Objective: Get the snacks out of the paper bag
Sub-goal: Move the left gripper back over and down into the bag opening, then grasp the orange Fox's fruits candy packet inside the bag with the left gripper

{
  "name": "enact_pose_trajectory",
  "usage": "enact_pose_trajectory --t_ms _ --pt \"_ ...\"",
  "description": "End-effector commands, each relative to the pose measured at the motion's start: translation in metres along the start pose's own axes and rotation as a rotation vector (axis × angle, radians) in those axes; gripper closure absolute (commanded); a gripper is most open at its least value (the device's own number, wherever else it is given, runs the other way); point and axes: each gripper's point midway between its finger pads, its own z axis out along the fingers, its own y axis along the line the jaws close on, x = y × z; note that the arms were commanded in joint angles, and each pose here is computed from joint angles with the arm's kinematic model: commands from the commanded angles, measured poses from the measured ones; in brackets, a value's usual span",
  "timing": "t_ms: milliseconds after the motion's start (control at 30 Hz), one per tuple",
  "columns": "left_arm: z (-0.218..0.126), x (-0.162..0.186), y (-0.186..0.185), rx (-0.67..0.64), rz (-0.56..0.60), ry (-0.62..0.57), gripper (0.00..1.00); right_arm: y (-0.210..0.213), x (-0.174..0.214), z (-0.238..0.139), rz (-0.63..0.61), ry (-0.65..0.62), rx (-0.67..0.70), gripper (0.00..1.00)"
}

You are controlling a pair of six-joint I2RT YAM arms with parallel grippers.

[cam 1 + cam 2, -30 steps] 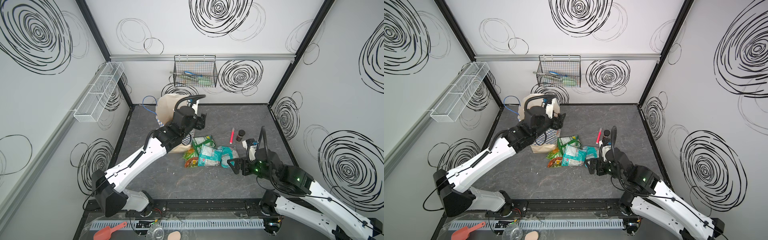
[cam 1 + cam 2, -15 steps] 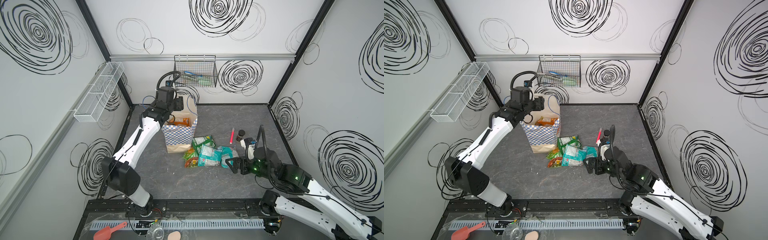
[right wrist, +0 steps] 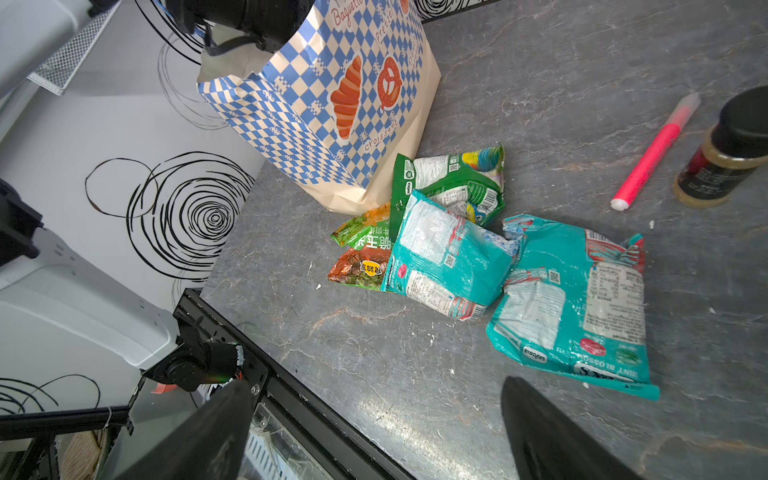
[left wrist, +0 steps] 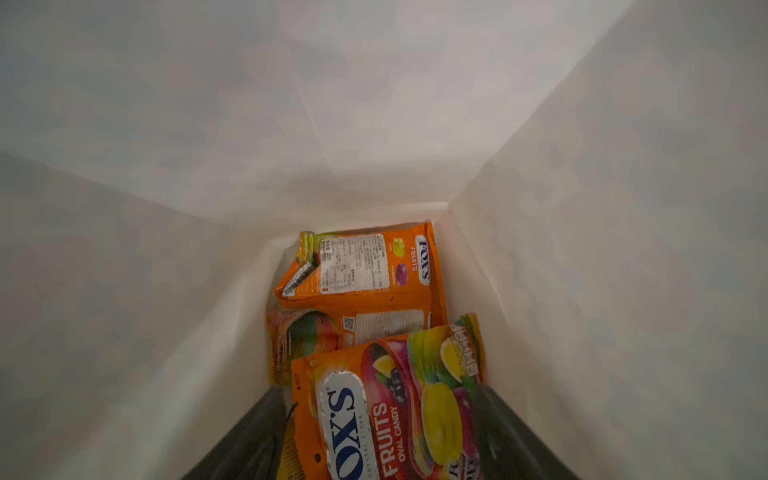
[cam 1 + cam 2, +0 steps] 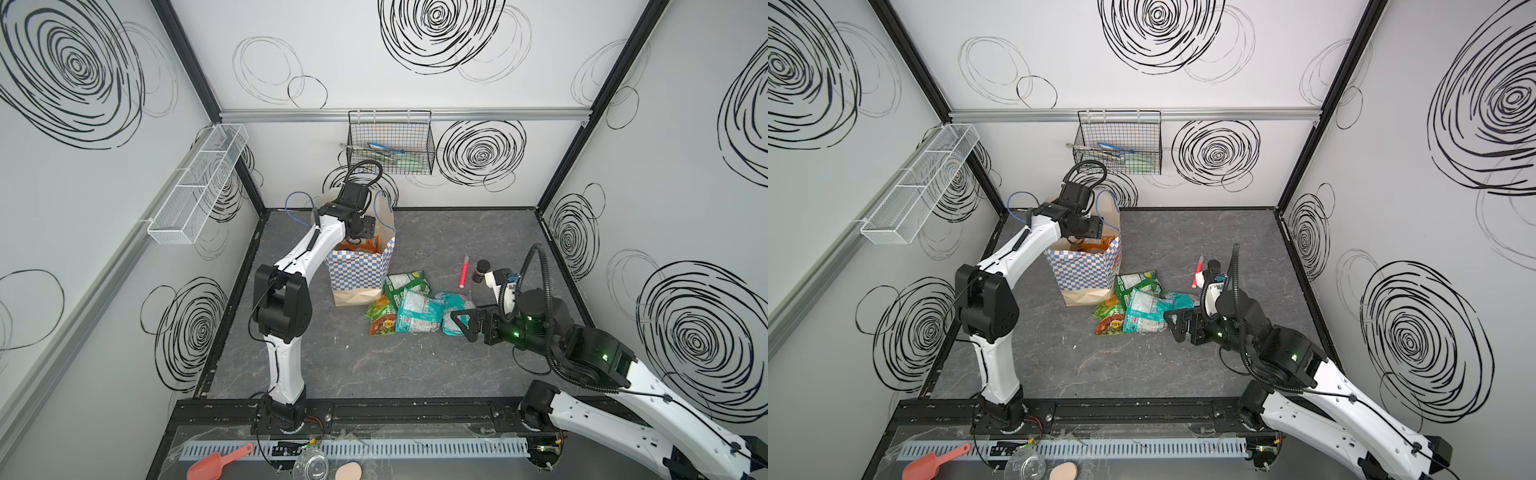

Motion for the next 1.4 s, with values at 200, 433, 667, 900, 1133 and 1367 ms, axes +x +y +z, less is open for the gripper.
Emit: enact_pose_trajectory --t_ms 200,433,667,900,1133,1367 --pt "0.049 0.037 0.004 0.005 0.027 0.161 0.21 0.006 -0.009 -0.008 0.010 -0.036 -0.027 0.03" --pt "0.079 0.067 0.003 0.012 0.035 0.253 0.17 0.007 -0.008 -0.007 0.013 -0.029 -0.029 0.03" --pt "0.100 0.102 0.002 0.031 0.077 0.379 0.10 0.008 -0.009 -0.006 0.013 -0.032 -0.030 0.03" --pt "0.101 0.127 0.002 0.058 0.107 0.480 0.01 0.009 -0.010 -0.005 0.013 -0.029 -0.034 0.03" --pt "0.073 0.114 -0.007 0.134 0.072 0.407 0.02 0.007 -0.008 -0.005 0.018 -0.028 -0.026 0.03" --pt "0.046 0.110 -0.008 0.160 0.047 0.355 0.01 0.008 -0.008 -0.003 0.019 -0.023 -0.029 0.03"
